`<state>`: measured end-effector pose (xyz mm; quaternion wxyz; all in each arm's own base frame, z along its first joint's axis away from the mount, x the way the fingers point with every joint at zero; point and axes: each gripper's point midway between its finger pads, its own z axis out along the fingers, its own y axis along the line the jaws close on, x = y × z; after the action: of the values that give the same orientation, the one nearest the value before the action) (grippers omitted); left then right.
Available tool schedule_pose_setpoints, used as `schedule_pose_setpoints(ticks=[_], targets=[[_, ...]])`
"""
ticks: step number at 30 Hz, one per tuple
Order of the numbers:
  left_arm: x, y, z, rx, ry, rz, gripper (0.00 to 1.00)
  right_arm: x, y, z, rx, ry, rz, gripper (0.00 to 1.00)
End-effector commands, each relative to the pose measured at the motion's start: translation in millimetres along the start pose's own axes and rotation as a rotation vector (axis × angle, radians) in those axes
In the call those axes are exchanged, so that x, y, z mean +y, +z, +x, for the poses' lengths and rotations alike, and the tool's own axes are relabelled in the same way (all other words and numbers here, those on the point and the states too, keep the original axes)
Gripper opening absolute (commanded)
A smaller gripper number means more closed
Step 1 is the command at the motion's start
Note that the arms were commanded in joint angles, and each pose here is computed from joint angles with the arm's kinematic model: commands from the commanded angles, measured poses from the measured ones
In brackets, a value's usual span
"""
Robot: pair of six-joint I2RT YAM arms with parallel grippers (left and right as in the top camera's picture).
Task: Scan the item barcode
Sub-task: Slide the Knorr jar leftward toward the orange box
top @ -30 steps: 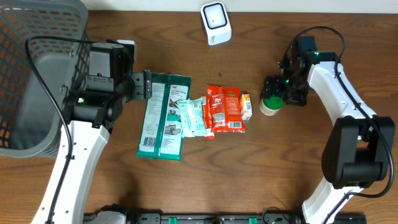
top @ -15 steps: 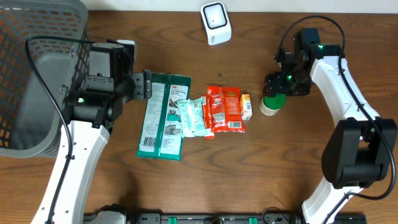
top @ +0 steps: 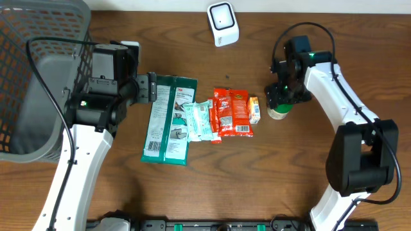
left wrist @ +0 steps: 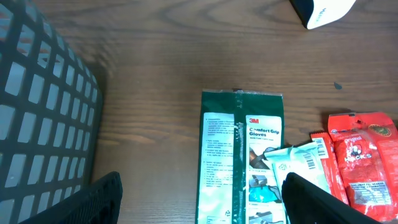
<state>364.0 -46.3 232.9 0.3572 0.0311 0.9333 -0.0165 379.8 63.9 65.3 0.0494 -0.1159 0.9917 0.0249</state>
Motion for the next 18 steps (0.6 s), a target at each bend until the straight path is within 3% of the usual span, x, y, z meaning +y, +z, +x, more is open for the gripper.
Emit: schedule_pose_setpoints(ticks=[1,10,18], targets=[[1.0,1.0,0.5,0.004,-0.005,-0.006,0.82,-3.5,-3.8,-0.6,-0.013,-0.021,0.044,0.78],[1.0,1.0,0.5,0.004,-0.005,-0.006,0.83,-3.7,13.9,8.5,-0.001,-0.021,0.043,0.77],[1.0,1.0,0.4,0.004,-0.005,-0.006,0.82,-3.8,19.5,5.7,-0.022,-0.005,0.046,0.66]])
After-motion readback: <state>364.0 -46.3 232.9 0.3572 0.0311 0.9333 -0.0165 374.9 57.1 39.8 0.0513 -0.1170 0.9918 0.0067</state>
